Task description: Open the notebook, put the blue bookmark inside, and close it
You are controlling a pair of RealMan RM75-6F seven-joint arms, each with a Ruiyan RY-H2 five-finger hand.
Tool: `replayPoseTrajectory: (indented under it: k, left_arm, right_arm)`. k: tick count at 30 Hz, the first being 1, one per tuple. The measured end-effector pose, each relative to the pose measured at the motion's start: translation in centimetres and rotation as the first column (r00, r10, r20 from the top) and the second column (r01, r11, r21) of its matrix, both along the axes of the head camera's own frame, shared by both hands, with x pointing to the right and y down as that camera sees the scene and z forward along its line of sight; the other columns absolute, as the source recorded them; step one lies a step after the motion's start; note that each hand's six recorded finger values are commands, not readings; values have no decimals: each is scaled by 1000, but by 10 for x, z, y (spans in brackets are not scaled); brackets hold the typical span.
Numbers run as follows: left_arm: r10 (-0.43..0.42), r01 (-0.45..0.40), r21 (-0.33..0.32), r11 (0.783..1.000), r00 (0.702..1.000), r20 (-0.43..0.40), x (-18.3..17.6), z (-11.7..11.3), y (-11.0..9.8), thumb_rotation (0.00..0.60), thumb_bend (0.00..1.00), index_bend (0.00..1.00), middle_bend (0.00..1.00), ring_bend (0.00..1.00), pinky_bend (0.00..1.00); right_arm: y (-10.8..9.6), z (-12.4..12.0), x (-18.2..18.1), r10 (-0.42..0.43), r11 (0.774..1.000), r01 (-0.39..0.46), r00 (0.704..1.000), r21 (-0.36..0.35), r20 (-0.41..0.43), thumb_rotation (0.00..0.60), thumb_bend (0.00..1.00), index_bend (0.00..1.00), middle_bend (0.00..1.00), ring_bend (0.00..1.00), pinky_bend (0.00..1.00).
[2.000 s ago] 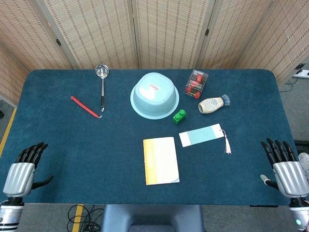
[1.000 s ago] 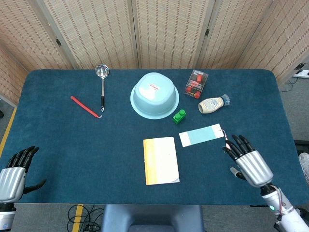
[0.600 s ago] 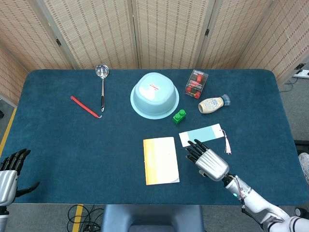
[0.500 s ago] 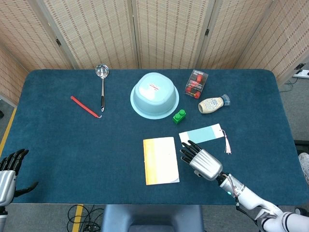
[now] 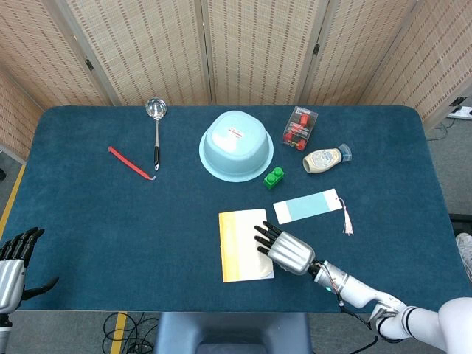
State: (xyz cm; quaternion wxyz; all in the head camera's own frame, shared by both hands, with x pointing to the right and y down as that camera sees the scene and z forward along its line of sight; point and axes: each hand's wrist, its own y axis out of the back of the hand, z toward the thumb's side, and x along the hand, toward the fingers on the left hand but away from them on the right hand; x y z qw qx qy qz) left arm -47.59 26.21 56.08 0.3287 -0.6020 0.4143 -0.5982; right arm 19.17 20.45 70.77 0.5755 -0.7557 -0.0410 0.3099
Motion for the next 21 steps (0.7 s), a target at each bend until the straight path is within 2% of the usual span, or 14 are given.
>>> replayPoseTrajectory:
  k: [21]
  left_arm:
    - [-12, 12, -1, 1000, 1000, 4, -6, 0, 3, 600, 159, 129, 119, 132, 180]
  right_arm:
    - [0, 11, -24, -54, 999, 54, 999, -3, -7, 600, 77, 392, 187, 83, 144]
